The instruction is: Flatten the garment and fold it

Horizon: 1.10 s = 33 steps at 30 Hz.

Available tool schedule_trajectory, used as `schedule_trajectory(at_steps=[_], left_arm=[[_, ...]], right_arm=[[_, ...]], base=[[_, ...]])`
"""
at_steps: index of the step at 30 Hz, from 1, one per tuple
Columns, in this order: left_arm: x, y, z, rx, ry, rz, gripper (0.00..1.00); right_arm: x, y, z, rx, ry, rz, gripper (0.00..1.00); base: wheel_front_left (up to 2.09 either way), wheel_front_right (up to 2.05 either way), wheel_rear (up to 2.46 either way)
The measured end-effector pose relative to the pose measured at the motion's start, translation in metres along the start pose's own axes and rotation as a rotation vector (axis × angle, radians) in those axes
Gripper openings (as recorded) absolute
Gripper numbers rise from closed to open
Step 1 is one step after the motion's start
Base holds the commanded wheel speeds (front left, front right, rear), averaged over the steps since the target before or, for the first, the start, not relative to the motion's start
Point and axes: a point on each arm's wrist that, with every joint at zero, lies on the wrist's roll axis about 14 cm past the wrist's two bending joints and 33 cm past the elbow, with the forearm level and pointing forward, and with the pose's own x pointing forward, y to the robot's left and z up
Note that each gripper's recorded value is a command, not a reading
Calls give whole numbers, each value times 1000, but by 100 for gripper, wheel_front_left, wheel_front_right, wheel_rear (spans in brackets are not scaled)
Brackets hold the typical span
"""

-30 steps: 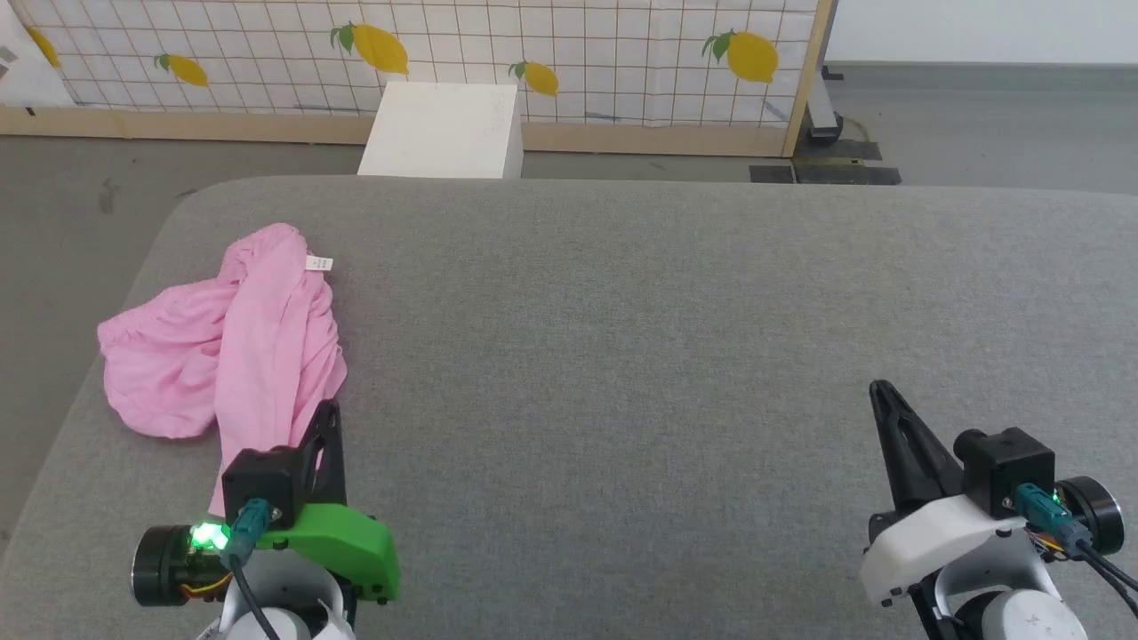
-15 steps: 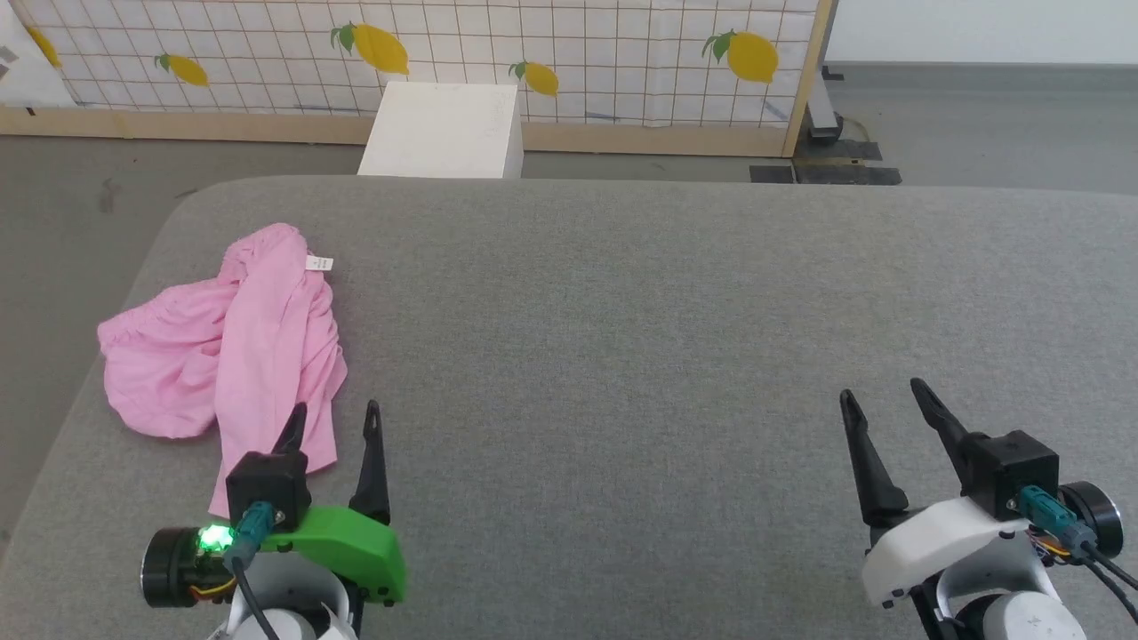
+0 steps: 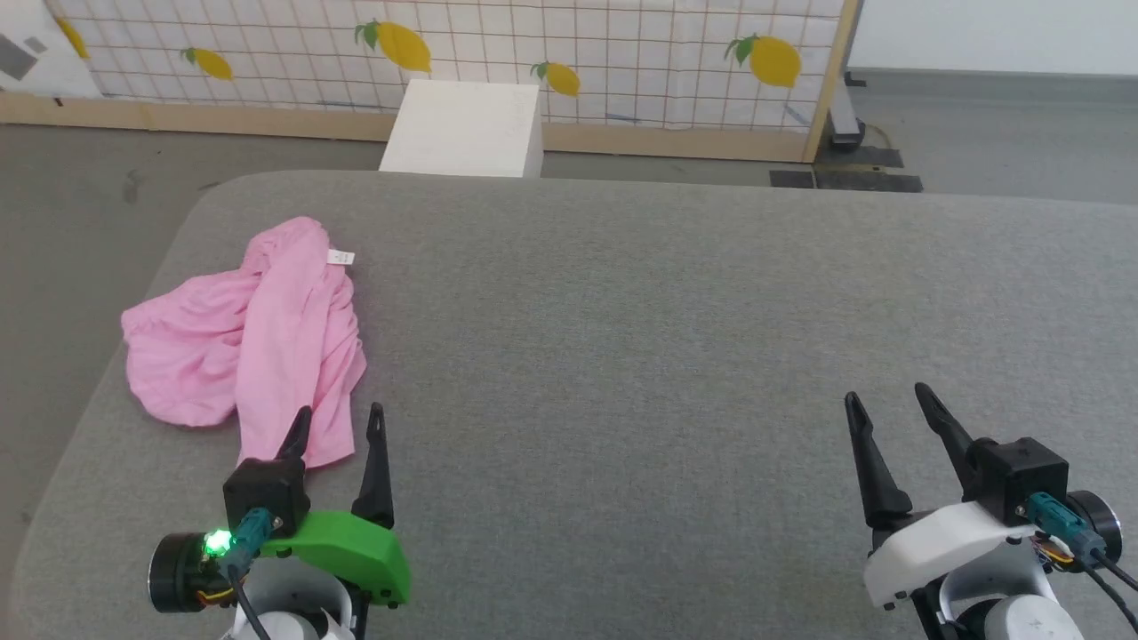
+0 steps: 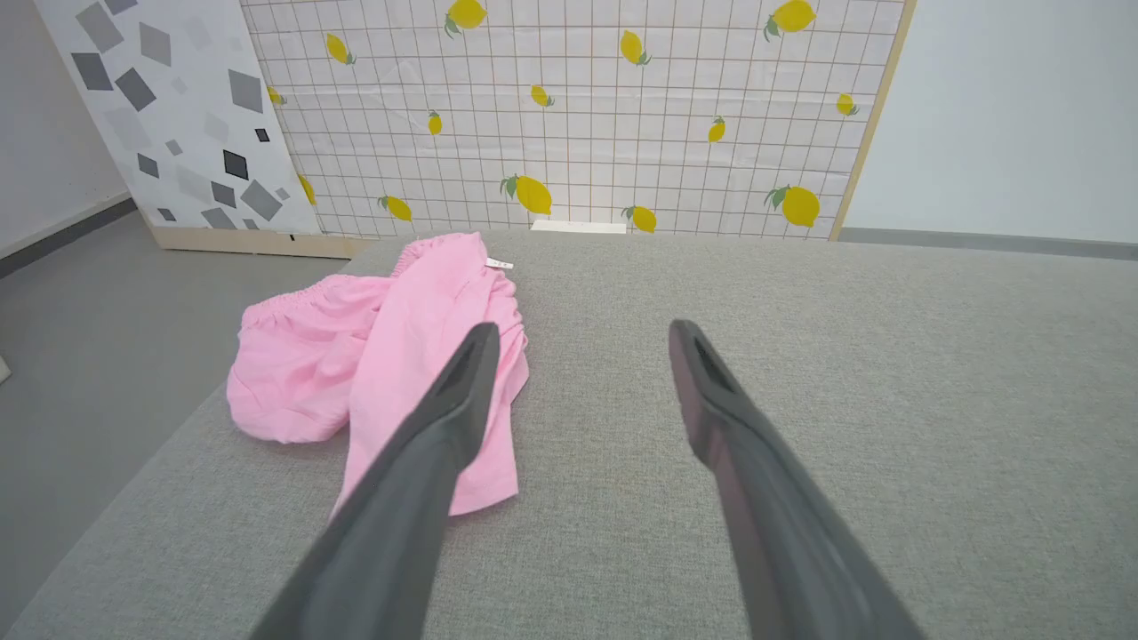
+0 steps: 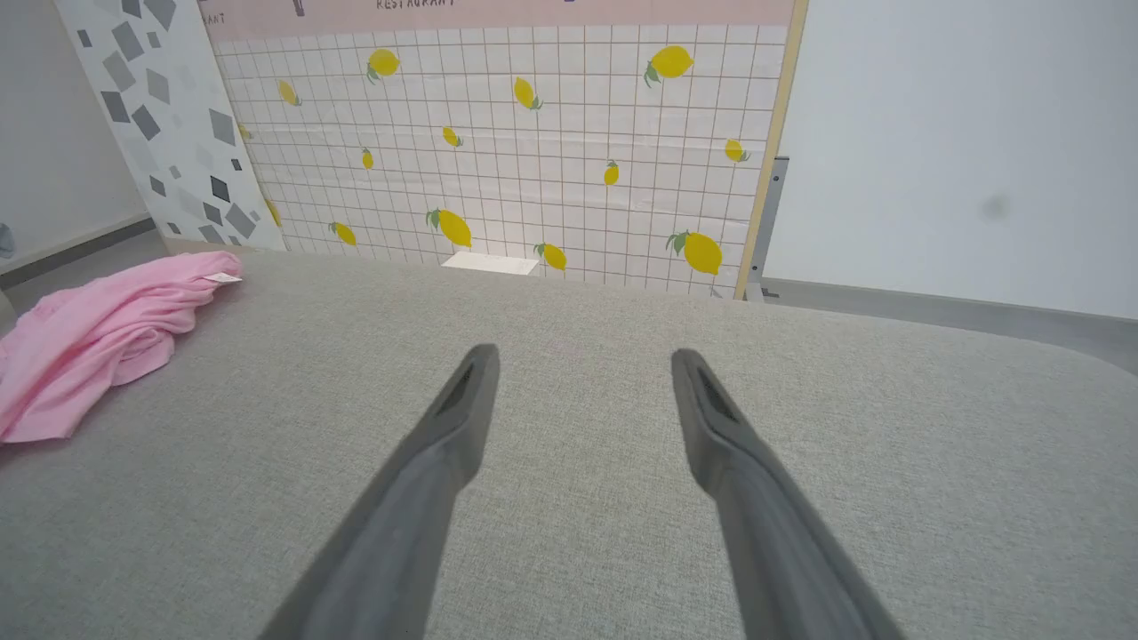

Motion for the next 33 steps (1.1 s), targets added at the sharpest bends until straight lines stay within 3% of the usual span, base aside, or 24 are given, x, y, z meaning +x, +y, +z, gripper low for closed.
schedule_trajectory(at_steps=[33], left_arm=[[-62,72,-7,-79,-24,251,100]], right_arm=[[27,79,-17,88,18,230,100]], base=[[0,0,0]])
